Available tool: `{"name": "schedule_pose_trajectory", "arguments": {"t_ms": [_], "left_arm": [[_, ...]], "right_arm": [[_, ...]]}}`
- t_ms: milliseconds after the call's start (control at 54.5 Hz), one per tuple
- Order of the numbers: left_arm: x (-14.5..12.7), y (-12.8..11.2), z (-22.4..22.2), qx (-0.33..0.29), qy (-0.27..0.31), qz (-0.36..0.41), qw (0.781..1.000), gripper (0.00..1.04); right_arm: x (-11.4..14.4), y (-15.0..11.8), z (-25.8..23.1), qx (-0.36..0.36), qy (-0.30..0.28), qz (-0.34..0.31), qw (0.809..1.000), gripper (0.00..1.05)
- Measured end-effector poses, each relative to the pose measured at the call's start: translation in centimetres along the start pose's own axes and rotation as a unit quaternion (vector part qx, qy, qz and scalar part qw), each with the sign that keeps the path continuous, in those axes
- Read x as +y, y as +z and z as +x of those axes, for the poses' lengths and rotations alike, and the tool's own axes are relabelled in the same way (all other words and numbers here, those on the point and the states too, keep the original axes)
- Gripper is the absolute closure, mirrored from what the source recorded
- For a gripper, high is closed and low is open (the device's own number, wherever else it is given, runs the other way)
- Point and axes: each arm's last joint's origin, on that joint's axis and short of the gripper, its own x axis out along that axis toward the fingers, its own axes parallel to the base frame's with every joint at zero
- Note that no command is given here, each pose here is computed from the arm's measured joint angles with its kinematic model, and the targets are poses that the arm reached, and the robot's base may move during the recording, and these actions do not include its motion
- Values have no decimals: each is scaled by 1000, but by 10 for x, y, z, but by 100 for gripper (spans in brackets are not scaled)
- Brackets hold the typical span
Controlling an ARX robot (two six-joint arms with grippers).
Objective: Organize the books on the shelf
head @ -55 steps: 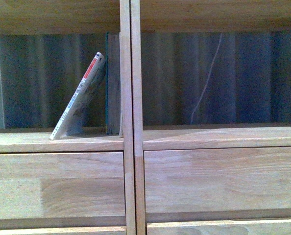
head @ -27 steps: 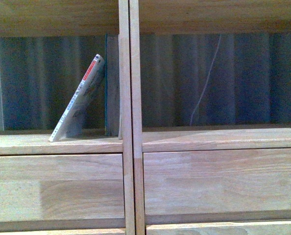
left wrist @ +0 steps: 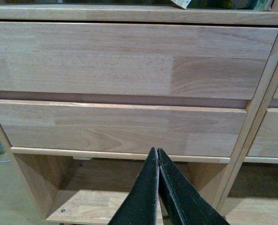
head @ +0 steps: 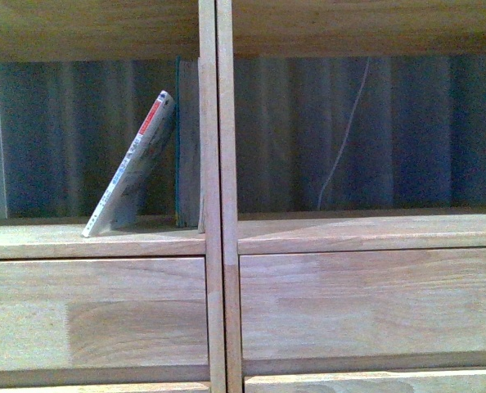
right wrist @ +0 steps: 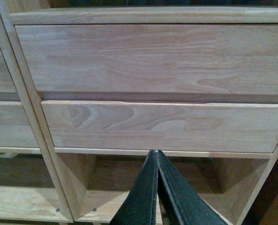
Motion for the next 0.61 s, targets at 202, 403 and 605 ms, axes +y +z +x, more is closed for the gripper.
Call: {"name": "schedule_pose_trajectory", "arguments": {"t_ms": [202, 403, 605], "left_arm": [[0, -8, -5, -4, 0, 0, 1000, 102], [0, -8, -9, -6, 0, 0, 1000, 102], [0, -12, -17, 11, -1, 0, 1000, 102]], "right_arm": [[0, -9, -11, -4, -1, 0, 1000, 102], [0, -9, -12, -5, -1, 0, 1000, 102], [0, -9, -12, -5, -1, 0, 1000, 102]]}}
